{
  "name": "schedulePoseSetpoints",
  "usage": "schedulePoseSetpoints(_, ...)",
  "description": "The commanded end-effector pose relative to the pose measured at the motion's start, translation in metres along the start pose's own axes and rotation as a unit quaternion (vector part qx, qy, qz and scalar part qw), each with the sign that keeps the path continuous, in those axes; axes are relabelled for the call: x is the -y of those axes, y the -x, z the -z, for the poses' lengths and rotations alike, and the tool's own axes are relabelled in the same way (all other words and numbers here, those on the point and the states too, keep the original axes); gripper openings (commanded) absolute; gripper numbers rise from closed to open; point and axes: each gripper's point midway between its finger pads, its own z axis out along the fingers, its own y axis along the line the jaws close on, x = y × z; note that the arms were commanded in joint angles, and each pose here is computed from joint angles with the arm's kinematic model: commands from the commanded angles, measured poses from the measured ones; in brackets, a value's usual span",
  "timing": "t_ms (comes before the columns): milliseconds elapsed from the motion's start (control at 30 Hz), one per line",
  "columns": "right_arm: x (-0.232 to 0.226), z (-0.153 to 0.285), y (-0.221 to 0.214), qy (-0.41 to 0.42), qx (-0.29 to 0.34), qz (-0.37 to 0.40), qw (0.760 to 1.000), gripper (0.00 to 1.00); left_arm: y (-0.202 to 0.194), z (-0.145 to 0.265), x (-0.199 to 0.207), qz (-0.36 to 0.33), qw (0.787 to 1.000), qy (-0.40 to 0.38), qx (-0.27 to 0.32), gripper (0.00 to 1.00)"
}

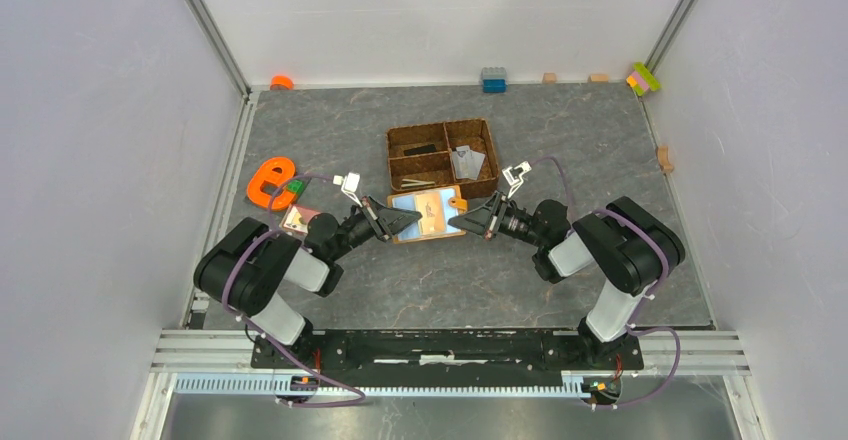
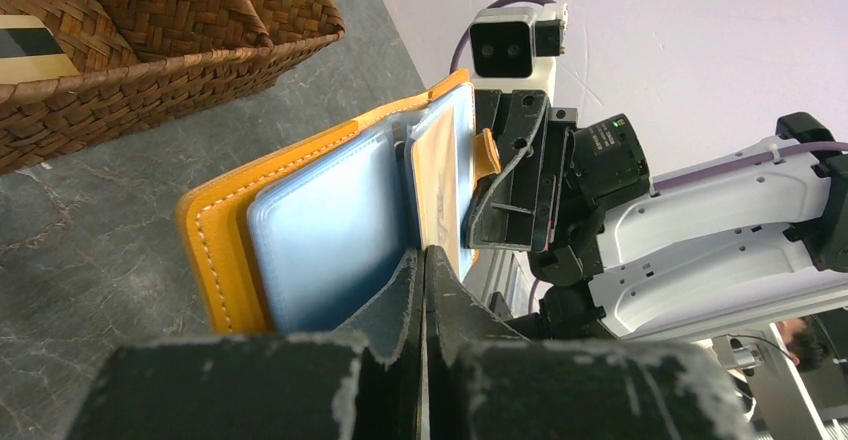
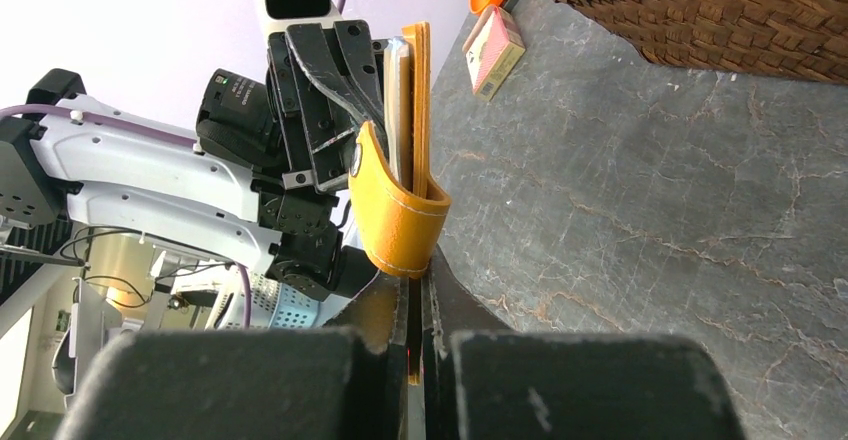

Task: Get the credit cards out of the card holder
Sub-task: Remove the credit card from the card holder.

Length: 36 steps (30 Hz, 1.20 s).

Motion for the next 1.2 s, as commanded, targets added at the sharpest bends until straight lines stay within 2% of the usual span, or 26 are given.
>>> schedulePoseSetpoints(0,-0.089,0.016,0.040,0.171,0.093,0.165,0.967,0.00,0.018,0.001,0.005,-0.011,0.999,-0.014,0.035,0.02)
schedulePoseSetpoints(1167,-0.088,0.021,0.043,0.167,0.097,0.164,0.967,0.00,0.018,0.001,-0.009,0.015,1.000,0.002,0.027,0.02)
